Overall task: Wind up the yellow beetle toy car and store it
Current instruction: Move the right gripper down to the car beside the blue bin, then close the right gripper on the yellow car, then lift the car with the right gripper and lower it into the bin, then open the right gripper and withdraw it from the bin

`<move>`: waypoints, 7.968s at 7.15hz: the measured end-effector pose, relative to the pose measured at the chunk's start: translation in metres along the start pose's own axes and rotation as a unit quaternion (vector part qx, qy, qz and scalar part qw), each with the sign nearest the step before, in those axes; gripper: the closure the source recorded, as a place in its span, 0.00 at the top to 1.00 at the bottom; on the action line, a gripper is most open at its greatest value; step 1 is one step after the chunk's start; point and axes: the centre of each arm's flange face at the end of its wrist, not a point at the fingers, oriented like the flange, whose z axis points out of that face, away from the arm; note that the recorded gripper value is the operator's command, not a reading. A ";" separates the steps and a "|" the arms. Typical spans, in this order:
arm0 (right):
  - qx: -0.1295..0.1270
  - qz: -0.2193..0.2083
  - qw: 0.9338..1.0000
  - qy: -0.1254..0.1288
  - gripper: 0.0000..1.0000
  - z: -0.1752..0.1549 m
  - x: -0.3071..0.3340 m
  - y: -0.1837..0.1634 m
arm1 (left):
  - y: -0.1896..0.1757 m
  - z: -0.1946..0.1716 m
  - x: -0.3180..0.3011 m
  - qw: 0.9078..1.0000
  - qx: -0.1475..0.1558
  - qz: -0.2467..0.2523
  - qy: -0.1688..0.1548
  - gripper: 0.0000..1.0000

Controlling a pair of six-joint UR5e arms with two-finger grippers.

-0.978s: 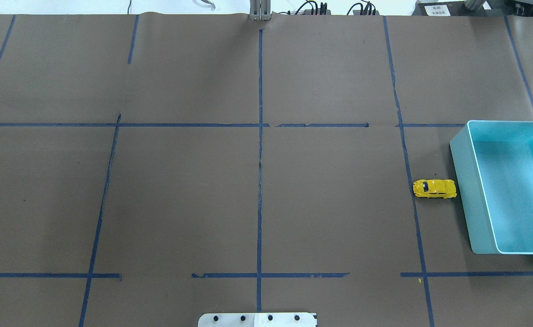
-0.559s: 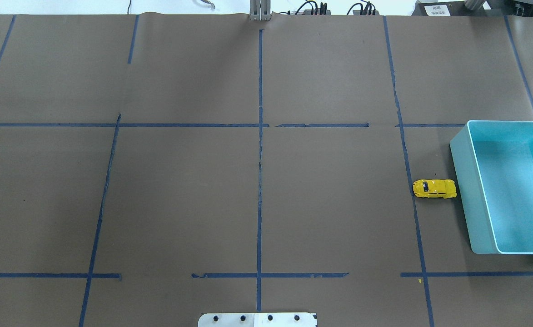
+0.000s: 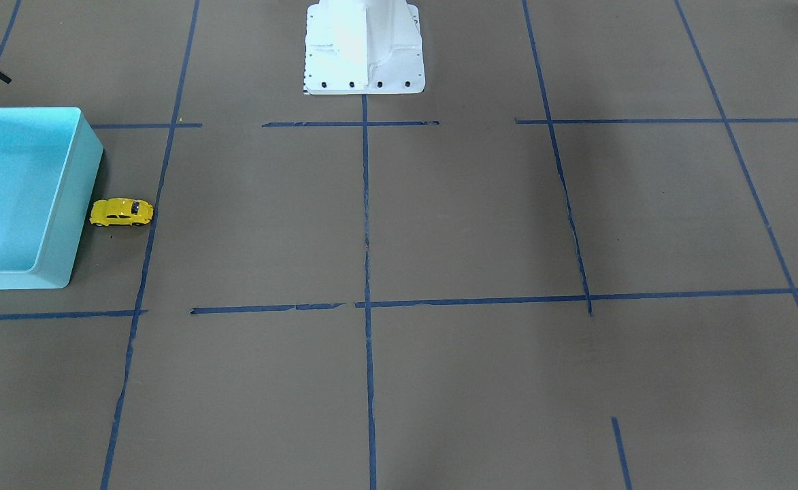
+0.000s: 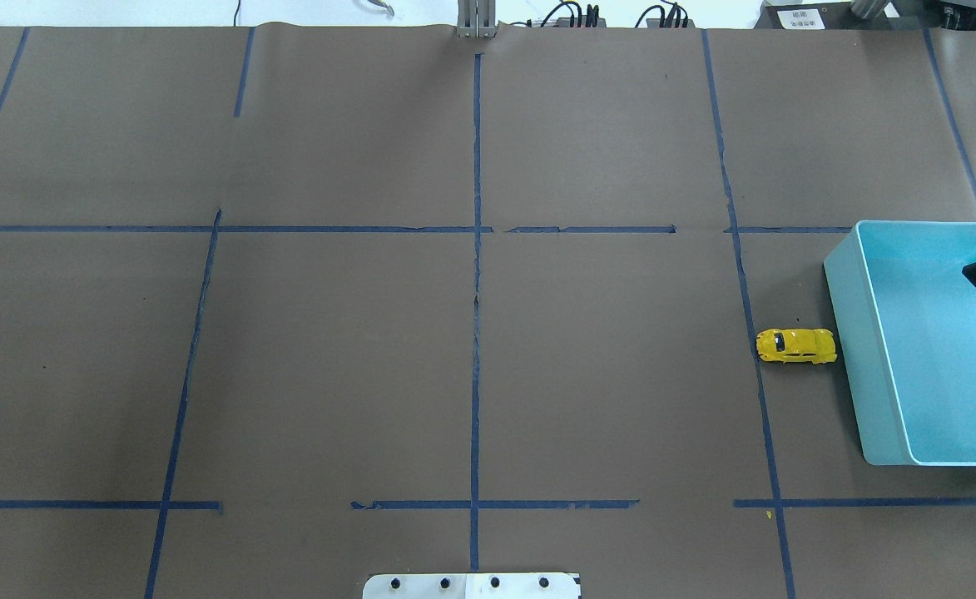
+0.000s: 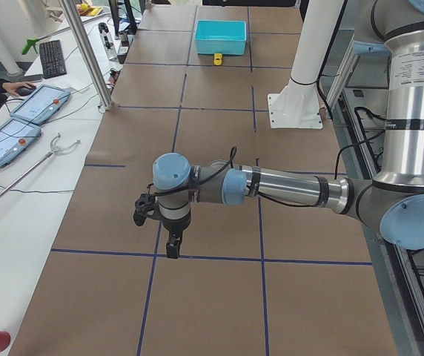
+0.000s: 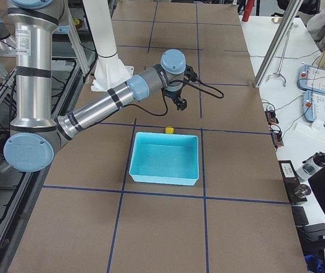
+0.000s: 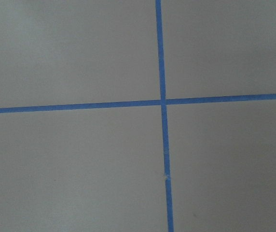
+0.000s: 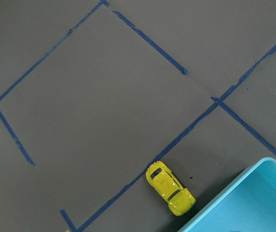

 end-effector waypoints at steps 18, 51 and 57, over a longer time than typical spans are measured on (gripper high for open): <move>-0.233 -0.347 0.905 0.081 0.84 0.297 -0.035 -0.001 | 0.019 0.019 -0.015 0.998 0.000 -0.040 0.054 1.00; -0.196 -0.335 0.921 0.029 1.00 0.206 0.087 0.120 | 0.016 0.023 -0.019 0.998 -0.001 -0.041 0.053 1.00; -0.150 -0.161 0.974 0.049 1.00 0.088 0.161 0.152 | 0.003 0.014 -0.011 0.998 0.007 -0.033 0.053 1.00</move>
